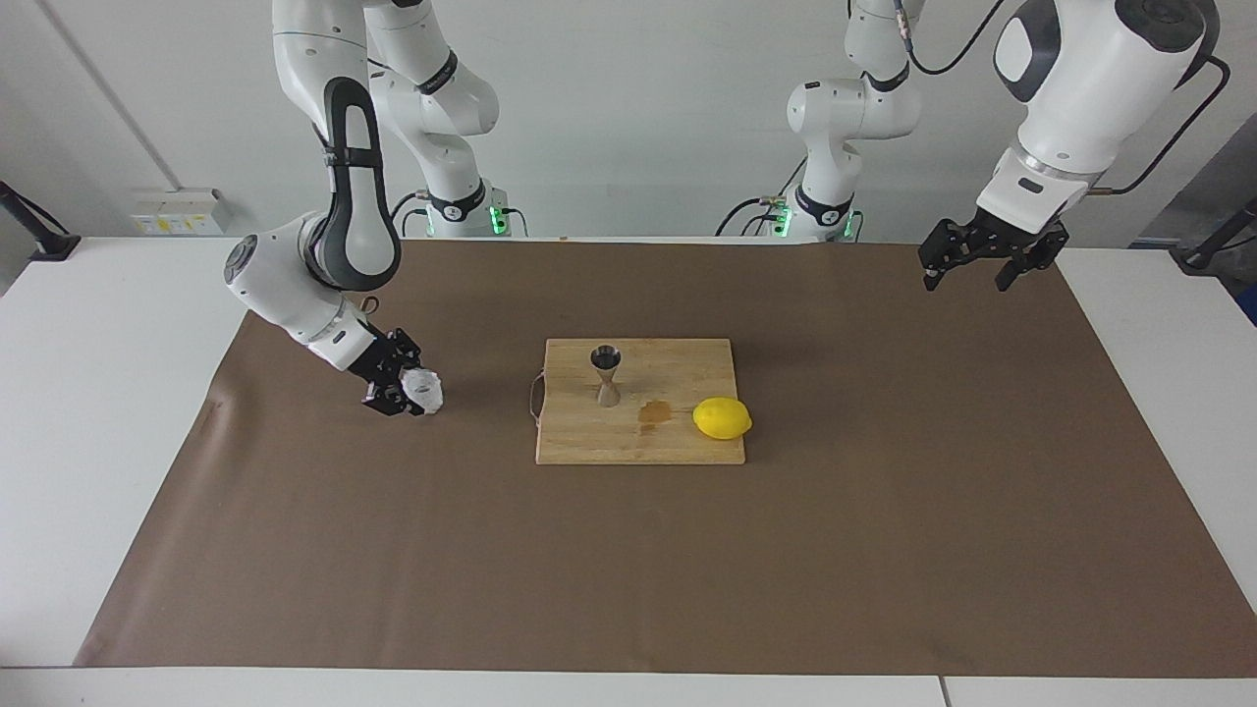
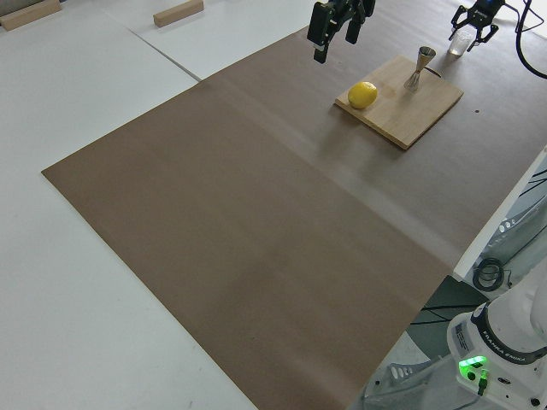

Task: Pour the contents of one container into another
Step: 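Open the right gripper to release the white cup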

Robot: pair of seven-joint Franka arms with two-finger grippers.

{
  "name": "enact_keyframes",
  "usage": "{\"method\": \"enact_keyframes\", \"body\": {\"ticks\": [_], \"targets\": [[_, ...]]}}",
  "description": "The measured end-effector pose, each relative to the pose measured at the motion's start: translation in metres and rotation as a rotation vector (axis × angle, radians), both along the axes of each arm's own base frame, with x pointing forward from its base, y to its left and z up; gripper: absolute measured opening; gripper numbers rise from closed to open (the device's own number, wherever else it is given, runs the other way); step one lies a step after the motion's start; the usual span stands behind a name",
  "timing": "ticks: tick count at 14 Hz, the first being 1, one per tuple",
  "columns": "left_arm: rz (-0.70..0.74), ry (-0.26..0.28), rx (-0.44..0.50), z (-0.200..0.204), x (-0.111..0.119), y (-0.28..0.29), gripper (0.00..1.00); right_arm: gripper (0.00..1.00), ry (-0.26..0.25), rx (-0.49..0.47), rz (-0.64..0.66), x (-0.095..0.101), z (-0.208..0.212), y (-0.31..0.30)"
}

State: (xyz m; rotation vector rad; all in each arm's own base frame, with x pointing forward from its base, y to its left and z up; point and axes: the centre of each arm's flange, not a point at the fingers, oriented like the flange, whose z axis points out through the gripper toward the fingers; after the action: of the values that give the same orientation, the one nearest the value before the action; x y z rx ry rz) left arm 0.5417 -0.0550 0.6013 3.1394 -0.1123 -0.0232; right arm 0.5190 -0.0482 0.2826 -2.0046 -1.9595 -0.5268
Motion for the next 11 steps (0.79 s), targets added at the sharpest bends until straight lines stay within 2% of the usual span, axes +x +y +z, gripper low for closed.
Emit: {"method": "enact_keyframes", "body": {"ticks": [1,2,7,11], "targets": [[0.000,-0.001,0.000,0.000,0.000,0.000,1.00,0.96,0.000,0.000,0.000,0.000,0.000,0.000],[0.000,-0.002,-0.001,0.000,0.000,0.000,1.00,1.00,0.000,0.000,0.000,0.000,0.000,0.000],[0.003,-0.002,-0.001,0.000,0.000,0.001,1.00,1.00,0.014,0.018,-0.001,-0.002,0.009,0.002],[0.006,-0.002,-0.001,0.000,0.001,0.003,1.00,1.00,0.047,0.033,-0.073,-0.006,0.052,0.008]]}}
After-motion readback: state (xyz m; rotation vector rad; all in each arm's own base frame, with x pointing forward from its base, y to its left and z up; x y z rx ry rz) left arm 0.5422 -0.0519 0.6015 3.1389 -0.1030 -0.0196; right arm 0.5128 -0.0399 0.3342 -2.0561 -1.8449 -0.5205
